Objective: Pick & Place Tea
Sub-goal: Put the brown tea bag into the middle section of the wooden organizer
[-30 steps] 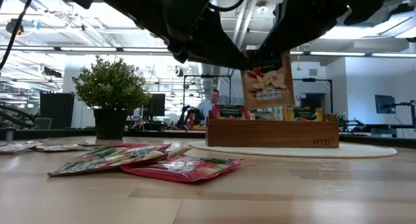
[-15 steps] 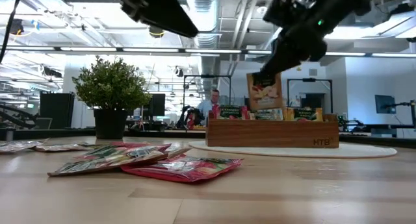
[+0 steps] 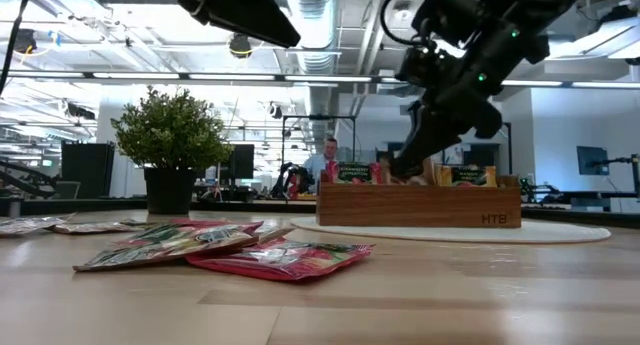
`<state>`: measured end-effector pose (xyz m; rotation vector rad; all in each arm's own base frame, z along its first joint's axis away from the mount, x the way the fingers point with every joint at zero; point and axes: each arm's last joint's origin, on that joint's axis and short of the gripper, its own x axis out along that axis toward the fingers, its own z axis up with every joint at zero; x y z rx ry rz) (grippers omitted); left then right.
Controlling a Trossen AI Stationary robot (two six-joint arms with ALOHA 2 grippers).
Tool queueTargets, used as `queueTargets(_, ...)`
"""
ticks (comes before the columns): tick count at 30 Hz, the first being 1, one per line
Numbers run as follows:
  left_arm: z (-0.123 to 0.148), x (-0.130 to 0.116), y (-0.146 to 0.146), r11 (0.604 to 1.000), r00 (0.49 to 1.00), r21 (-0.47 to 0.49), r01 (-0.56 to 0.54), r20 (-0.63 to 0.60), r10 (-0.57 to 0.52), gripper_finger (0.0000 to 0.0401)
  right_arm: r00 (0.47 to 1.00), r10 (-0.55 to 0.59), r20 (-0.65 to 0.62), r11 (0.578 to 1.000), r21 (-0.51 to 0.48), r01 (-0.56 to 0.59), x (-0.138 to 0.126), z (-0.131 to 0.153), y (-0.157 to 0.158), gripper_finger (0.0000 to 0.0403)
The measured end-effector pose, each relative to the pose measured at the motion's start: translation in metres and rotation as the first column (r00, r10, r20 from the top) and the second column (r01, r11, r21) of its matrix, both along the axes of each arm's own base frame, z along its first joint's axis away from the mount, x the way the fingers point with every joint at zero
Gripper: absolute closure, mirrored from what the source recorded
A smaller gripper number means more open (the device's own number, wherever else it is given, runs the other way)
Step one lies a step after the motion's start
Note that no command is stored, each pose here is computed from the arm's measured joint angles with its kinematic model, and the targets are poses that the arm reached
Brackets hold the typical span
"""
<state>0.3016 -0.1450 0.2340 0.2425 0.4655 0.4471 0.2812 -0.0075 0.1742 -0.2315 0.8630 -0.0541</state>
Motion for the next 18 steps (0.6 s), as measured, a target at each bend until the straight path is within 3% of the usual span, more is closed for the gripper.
queueTargets(10,-0.0001,-0.0001,-0.0001,1.0,1.0,0.0,0.0,-0.001,0.0,0.0295,0.996,-0.082,0.02,0.994,-0.072,0.083,-0.0003,0.0032,-0.0049,0.0383)
queueTargets(15,-0.0003,-0.0003,0.0,1.0,1.0,0.001,0.0,-0.004,0.0,0.0295,0.995,-0.101,0.008,0.992,-0.068,0.101,-0.0015,0.0024,-0.0049,0.0313)
queueTargets(18,-0.0003,-0.0003,0.0,1.0,1.0,0.001,0.0,-0.004,0.0,0.0295,0.989,-0.146,-0.01,0.98,-0.136,0.143,-0.0036,0.0017,-0.0042,0.0263)
